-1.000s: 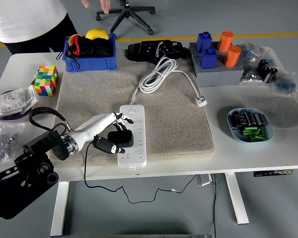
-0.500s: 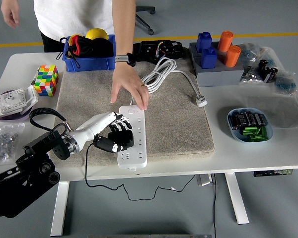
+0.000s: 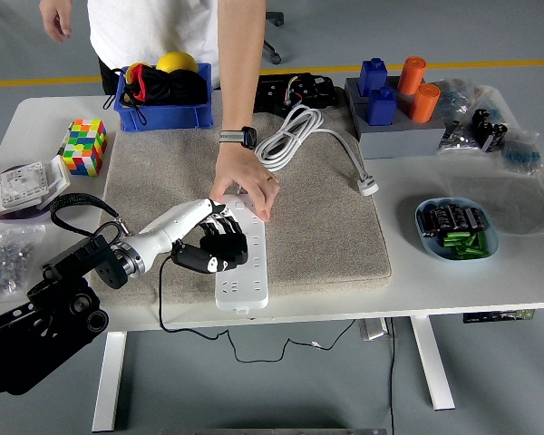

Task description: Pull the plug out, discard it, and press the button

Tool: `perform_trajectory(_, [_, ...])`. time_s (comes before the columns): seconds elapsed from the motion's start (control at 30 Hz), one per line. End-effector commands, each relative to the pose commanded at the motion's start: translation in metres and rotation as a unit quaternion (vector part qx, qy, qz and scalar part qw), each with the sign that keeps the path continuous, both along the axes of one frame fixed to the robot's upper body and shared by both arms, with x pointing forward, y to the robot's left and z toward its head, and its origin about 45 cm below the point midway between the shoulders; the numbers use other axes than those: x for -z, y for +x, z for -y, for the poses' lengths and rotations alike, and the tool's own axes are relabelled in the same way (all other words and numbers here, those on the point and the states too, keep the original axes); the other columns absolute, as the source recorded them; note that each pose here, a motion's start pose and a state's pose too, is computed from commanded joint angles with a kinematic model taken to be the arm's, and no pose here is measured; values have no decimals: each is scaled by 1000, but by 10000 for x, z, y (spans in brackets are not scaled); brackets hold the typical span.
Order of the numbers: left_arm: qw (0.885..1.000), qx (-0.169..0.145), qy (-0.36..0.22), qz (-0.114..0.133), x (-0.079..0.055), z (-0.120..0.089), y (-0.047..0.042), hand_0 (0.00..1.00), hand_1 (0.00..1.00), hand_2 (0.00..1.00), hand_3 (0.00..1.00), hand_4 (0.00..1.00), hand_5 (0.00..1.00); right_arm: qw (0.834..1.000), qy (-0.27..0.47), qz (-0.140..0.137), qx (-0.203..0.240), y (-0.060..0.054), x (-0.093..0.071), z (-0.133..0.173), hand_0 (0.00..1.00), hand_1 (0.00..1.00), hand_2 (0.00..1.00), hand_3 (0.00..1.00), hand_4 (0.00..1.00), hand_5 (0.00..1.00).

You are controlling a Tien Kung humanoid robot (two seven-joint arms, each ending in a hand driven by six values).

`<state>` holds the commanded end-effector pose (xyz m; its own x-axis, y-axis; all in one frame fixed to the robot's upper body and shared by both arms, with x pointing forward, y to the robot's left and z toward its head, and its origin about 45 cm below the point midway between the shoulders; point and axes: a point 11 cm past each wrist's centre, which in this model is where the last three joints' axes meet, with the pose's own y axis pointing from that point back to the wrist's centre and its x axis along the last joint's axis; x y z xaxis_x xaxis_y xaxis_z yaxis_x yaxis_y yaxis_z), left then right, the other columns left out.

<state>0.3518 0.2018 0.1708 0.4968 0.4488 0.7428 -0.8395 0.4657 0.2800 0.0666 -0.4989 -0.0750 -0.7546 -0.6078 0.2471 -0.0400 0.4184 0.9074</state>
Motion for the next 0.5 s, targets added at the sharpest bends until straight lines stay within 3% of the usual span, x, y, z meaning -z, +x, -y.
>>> perform_trajectory(0.2, [1000, -5, -10, 17, -142, -28, 68, 481, 261, 315, 536, 655, 2, 1000, -1, -1, -2, 4, -2, 2, 741, 661, 645, 613, 661, 472])
perform_trajectory(0.33, [999, -28, -6, 34, -215, -148, 225, 481, 261, 315, 536, 655, 2, 1000, -1, -1, -2, 10, -3, 2, 741, 661, 645, 613, 661, 472])
perform_trajectory(0.37, [999, -35, -5, 36, -220, -183, 266, 536, 300, 341, 562, 668, 2, 1000, -1, -1, -3, 12, -4, 3, 741, 660, 645, 613, 661, 472])
perform_trajectory(0.5, [997, -65, 1, 38, -193, -351, 453, 536, 300, 341, 562, 668, 2, 1000, -1, -1, -3, 19, -7, 7, 741, 660, 645, 613, 661, 472])
